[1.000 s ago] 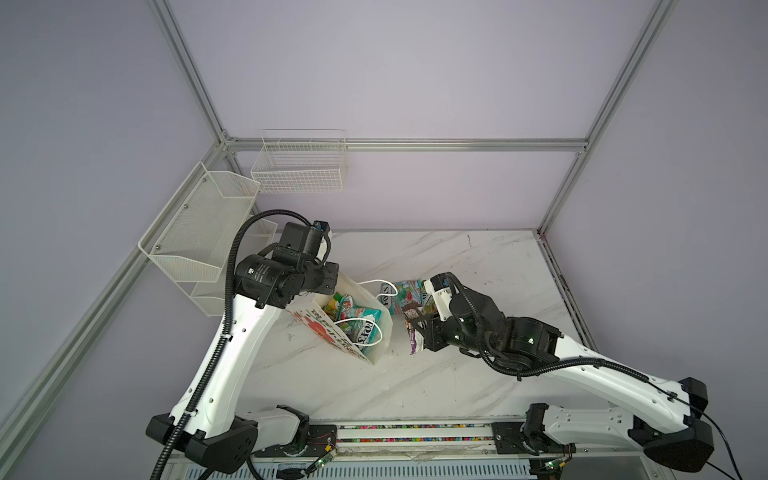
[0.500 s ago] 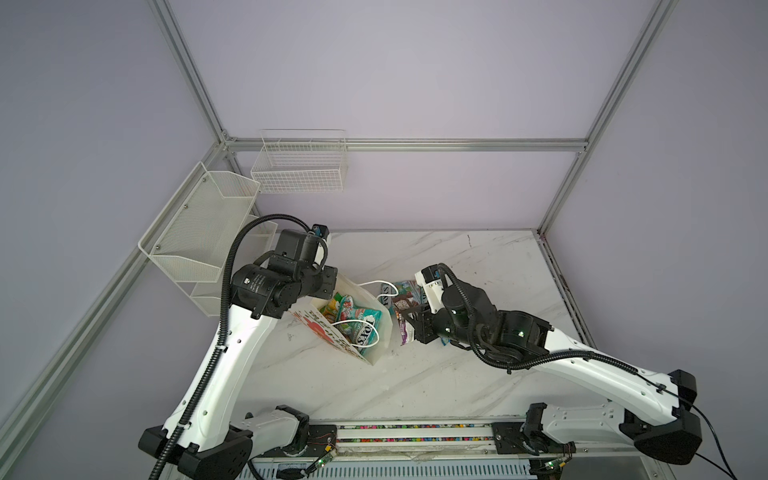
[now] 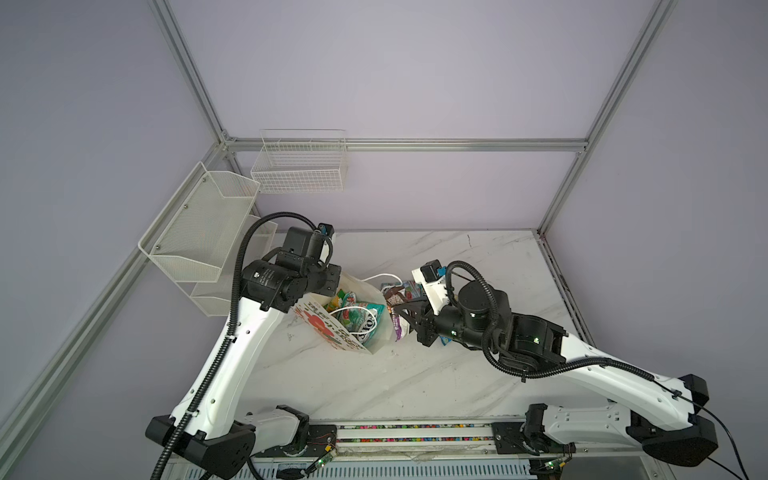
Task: Place the snacks into the paper bag
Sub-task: 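Lift the chocolate bar with the right gripper and carry it over the paper bag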
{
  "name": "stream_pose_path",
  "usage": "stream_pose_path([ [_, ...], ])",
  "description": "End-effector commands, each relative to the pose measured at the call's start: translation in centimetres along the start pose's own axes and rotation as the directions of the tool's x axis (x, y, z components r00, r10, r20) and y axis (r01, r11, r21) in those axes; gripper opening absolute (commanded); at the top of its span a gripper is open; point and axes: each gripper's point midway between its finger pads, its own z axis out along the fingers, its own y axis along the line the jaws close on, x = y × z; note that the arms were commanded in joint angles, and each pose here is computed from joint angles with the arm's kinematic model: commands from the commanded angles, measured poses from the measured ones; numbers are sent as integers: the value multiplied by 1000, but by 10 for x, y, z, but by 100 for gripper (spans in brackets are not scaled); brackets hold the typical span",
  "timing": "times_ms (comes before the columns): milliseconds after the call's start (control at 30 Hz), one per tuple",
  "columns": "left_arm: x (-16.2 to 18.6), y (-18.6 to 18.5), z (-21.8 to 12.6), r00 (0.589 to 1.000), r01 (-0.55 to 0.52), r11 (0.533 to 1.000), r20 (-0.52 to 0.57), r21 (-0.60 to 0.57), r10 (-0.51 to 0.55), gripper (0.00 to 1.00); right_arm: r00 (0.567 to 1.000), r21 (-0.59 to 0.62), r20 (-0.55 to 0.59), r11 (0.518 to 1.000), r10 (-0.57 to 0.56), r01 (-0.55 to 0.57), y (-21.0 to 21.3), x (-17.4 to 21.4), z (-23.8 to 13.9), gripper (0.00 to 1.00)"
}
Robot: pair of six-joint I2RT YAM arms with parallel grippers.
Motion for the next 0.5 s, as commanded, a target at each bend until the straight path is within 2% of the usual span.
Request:
stream_pose_path([
  [0,-12,3,-2,999,-11,1000,43,-16,12,0,994,-22,74,996,-81,83,11,-23,-2,0],
  [233,-18,5,-3,998,-12,1000,54,-26,14,0,982,38,103,987,-156,153,4,-32,6,0],
  [467,-25,4,-4,998,-17,1000,64,-21,19,0,970,38,160,983,-185,181,7,-43,6,3],
])
